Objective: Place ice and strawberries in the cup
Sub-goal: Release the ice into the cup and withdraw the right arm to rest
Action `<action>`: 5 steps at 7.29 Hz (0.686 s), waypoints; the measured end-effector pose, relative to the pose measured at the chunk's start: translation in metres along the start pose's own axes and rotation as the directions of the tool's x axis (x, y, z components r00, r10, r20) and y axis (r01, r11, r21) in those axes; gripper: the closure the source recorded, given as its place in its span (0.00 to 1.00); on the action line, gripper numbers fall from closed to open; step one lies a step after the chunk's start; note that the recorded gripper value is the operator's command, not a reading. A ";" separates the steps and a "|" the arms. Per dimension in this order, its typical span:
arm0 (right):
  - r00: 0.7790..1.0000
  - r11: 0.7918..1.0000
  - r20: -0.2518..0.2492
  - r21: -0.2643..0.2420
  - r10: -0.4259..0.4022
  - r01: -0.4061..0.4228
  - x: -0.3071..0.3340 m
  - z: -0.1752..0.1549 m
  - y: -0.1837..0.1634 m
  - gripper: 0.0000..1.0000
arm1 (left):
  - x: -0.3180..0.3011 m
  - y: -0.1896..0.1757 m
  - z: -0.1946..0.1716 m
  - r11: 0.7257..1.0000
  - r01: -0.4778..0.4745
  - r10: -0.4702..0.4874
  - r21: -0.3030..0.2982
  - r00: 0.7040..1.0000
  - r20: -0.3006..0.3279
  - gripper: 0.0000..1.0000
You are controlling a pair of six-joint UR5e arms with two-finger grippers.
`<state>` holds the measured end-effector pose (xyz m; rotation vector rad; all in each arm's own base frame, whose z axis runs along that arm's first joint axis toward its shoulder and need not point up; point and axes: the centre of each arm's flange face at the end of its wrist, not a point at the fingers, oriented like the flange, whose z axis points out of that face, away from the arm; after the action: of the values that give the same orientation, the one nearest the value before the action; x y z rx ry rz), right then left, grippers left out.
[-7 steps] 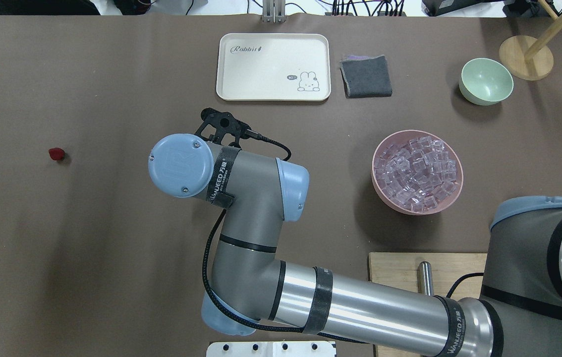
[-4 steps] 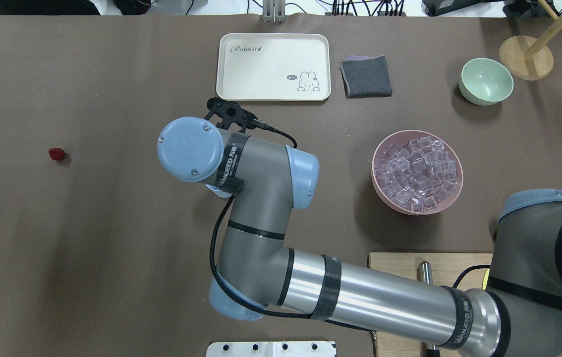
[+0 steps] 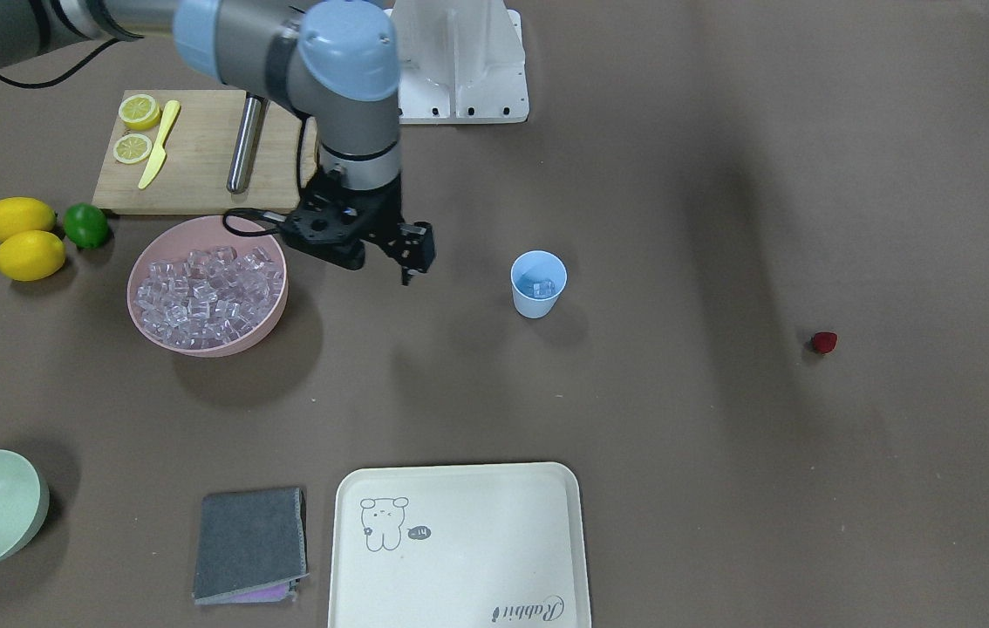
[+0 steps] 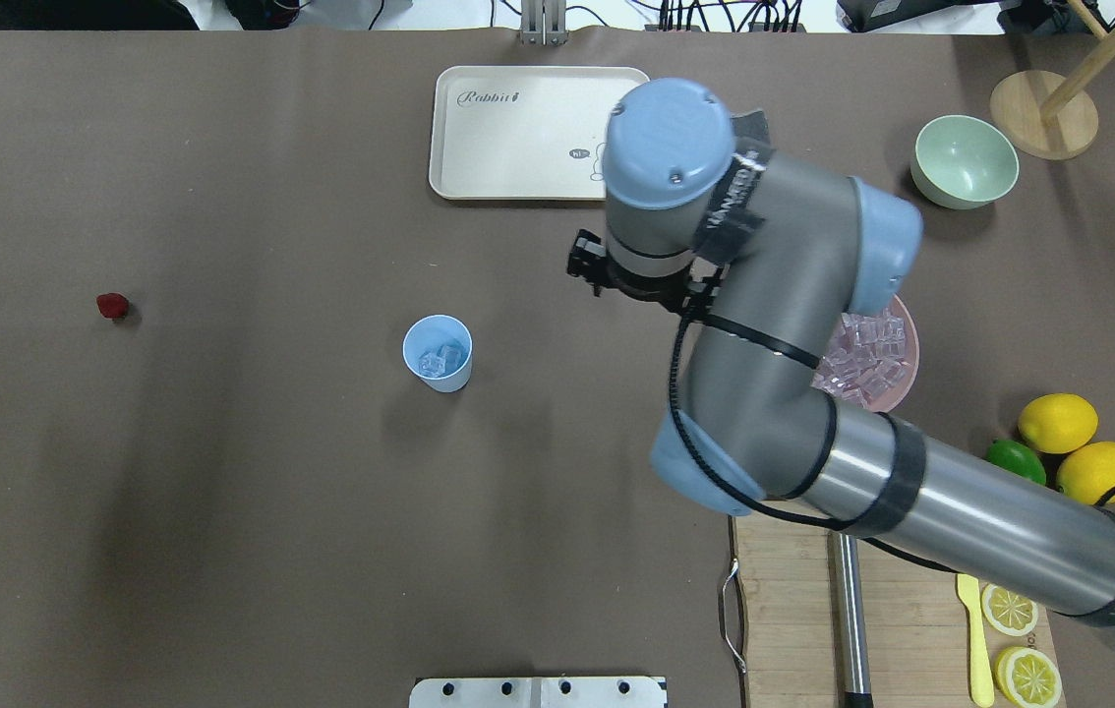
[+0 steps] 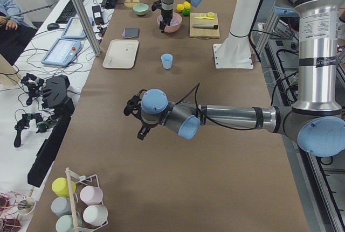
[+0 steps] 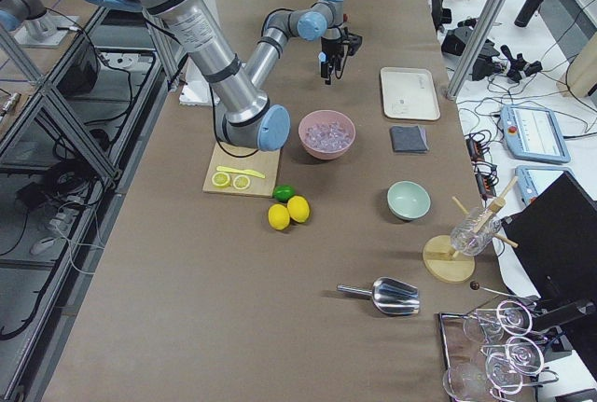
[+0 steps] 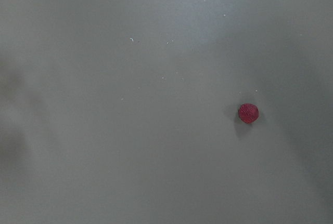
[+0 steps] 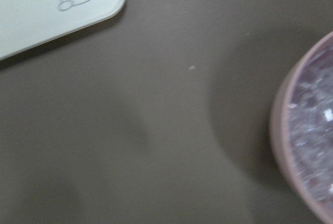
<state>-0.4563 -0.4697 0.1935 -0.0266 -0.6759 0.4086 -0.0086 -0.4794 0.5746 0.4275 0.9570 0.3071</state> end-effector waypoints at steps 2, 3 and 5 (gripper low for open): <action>0.987 0.988 -0.058 0.020 -0.149 0.150 0.093 -0.016 -0.040 0.00 | 0.023 -0.039 0.008 1.000 0.012 -0.012 0.010 1.000 -0.020 0.01; 0.975 0.977 -0.070 0.018 -0.210 0.211 0.128 -0.024 -0.065 0.00 | 0.040 -0.060 0.019 1.000 0.022 -0.022 0.003 0.999 -0.031 0.00; 0.953 0.953 -0.036 -0.008 -0.302 0.302 0.203 -0.036 -0.124 0.00 | 0.070 -0.085 0.044 0.999 0.041 -0.041 -0.006 0.999 -0.007 0.01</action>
<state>-0.2464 -0.5039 0.3065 0.0664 -0.6322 0.1122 0.0717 -0.5329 0.5054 0.4014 0.9707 0.2744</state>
